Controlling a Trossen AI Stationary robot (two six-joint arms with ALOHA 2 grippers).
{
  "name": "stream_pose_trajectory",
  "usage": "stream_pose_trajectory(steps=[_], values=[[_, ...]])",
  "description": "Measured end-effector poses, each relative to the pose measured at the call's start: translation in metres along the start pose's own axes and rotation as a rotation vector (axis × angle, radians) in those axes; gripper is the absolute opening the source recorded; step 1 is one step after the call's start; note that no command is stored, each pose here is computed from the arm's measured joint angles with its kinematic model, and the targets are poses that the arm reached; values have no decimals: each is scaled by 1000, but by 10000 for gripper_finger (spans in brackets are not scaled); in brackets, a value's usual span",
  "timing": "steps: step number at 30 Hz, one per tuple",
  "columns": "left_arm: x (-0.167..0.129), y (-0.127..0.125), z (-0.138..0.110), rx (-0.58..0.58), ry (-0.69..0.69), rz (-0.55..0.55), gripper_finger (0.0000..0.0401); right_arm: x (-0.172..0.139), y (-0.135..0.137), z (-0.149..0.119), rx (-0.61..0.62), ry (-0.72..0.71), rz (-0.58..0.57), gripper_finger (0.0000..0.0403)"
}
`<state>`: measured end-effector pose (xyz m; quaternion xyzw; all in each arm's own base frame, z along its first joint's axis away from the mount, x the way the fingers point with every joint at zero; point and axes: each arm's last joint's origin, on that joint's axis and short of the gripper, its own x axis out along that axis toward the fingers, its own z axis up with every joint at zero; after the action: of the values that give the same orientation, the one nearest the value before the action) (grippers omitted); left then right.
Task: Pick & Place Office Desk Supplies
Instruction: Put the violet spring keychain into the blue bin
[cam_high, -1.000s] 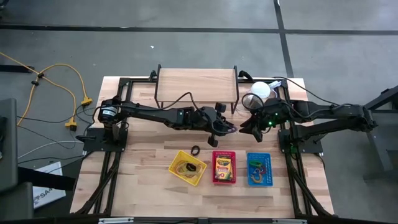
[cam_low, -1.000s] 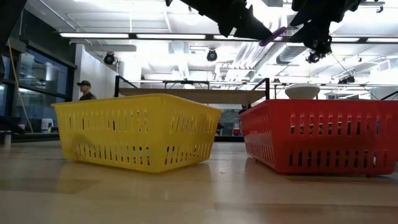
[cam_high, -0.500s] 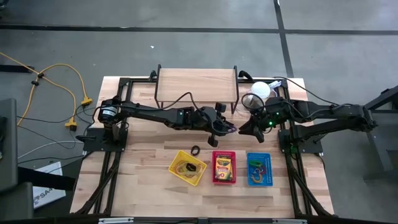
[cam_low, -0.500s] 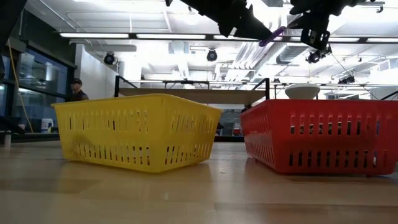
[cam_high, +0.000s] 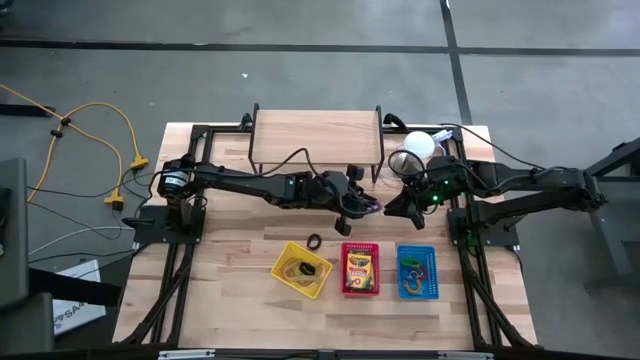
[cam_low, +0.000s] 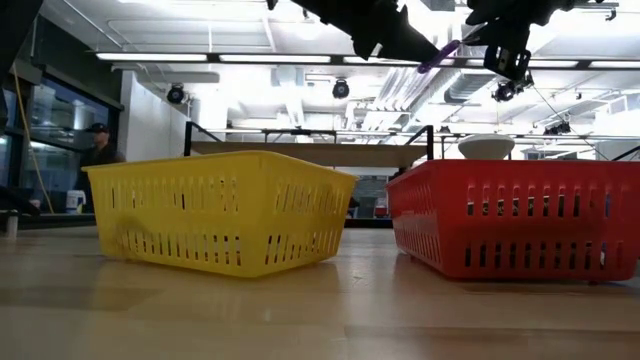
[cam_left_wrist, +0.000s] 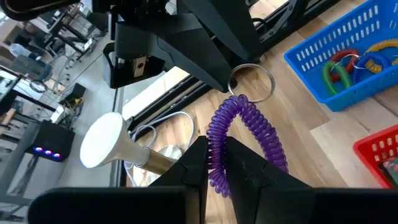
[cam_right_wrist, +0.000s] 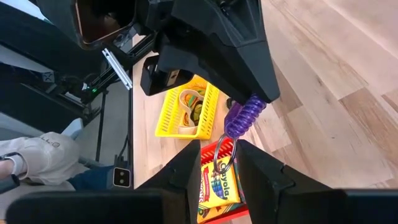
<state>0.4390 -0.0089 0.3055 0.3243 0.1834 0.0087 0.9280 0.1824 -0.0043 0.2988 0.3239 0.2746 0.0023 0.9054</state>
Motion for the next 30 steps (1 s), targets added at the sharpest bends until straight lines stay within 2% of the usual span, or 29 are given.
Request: stream_pose_trajectory(steps=[8,19,30], values=[[0,2,1,16,5,42,38,0,0,0,0,1,0,80],[0,2,1,15,7,44,38,0,0,0,-6,0,0,8],[0,2,1,40,7,43,43,0,0,0,-4,0,-1,3]])
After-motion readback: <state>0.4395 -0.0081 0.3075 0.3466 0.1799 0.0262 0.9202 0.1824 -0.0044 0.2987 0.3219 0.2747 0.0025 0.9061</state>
